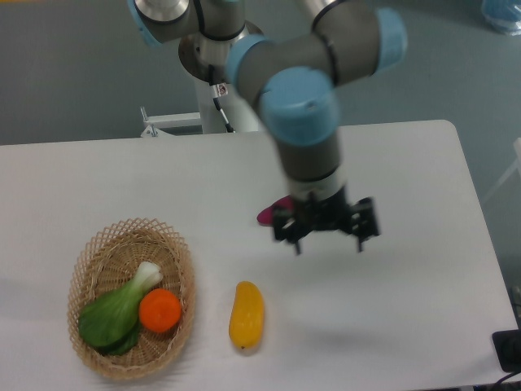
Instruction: Place the orange in the basket
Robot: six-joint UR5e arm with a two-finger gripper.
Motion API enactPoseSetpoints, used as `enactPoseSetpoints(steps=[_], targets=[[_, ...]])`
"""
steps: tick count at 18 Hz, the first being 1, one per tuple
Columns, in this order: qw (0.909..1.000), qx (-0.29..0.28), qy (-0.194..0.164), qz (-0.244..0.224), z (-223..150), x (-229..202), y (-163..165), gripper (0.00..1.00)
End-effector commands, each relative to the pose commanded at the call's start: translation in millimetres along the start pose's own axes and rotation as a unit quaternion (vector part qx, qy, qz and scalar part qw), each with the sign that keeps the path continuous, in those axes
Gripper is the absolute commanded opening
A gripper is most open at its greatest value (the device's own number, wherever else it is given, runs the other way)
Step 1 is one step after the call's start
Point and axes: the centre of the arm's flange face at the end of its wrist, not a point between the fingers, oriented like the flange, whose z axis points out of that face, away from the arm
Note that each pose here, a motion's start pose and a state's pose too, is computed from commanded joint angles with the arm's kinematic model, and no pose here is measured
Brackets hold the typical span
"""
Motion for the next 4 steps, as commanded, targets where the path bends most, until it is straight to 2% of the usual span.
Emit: enactPoseSetpoints(steps=[2,4], targets=[[0.9998,0.003,-0.008,0.017,-12.2,-15.7,22.4,1.00],[0.9996,0.009,-0.018,0.018,-22.0,-25.1,28.4,1.00]])
